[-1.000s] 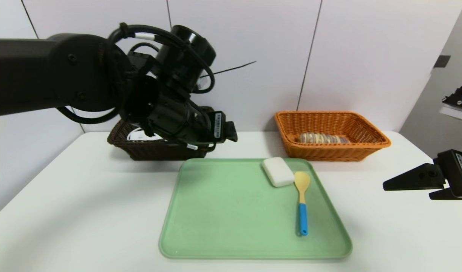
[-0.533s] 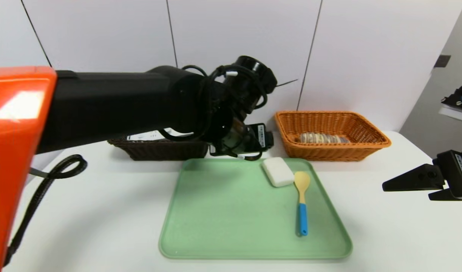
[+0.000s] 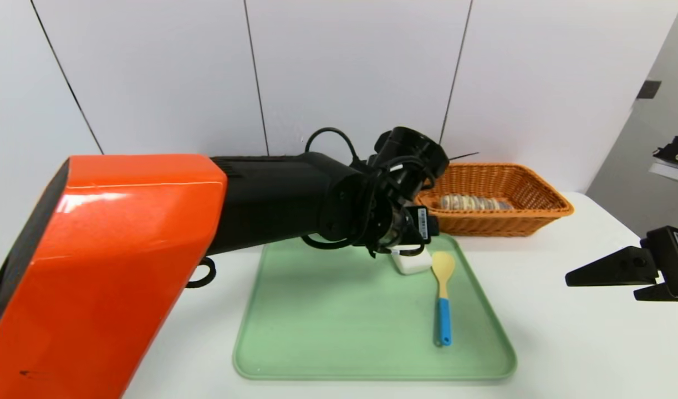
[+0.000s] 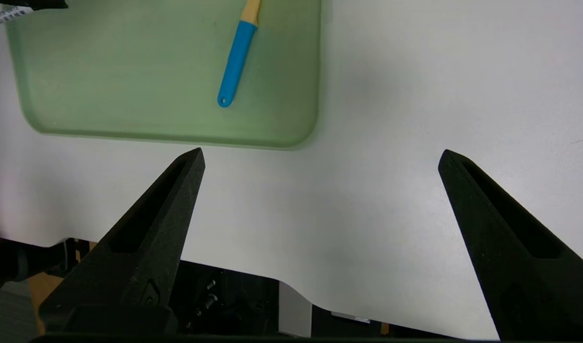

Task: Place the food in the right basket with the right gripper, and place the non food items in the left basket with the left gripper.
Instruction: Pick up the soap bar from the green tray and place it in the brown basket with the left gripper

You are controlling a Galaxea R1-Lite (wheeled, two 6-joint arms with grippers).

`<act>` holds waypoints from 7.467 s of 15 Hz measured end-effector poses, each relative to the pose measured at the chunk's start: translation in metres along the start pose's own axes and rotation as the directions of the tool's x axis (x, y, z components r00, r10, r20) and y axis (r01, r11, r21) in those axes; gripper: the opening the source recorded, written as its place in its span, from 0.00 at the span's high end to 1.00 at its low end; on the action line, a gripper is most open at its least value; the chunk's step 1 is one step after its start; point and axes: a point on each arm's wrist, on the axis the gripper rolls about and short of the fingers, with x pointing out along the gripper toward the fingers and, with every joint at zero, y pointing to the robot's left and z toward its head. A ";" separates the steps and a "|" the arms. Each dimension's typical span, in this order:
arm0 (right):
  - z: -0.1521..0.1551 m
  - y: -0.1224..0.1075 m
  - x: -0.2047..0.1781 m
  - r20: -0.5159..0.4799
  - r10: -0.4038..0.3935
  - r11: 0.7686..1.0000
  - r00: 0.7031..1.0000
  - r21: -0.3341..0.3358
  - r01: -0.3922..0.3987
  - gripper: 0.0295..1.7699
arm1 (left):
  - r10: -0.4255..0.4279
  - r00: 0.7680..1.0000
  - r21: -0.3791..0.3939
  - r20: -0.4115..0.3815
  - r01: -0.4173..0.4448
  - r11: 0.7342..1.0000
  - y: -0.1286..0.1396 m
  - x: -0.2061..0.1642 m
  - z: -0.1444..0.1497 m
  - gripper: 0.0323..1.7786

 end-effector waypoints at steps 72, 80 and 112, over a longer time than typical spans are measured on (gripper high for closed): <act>-0.015 -0.005 0.001 -0.024 -0.010 1.000 1.000 0.005 0.011 0.04 | 0.107 0.992 0.164 0.071 -0.117 0.980 0.004 0.052 -0.024 0.45; -0.014 -0.005 0.000 -0.018 -0.009 1.000 1.000 0.004 0.009 0.04 | 0.098 0.991 0.183 0.095 -0.114 0.977 0.005 0.005 0.005 0.45; -0.019 -0.007 0.001 -0.018 -0.010 1.000 1.000 0.005 0.010 0.04 | 0.533 0.840 -0.061 0.103 -0.530 0.846 0.317 -0.034 0.125 0.35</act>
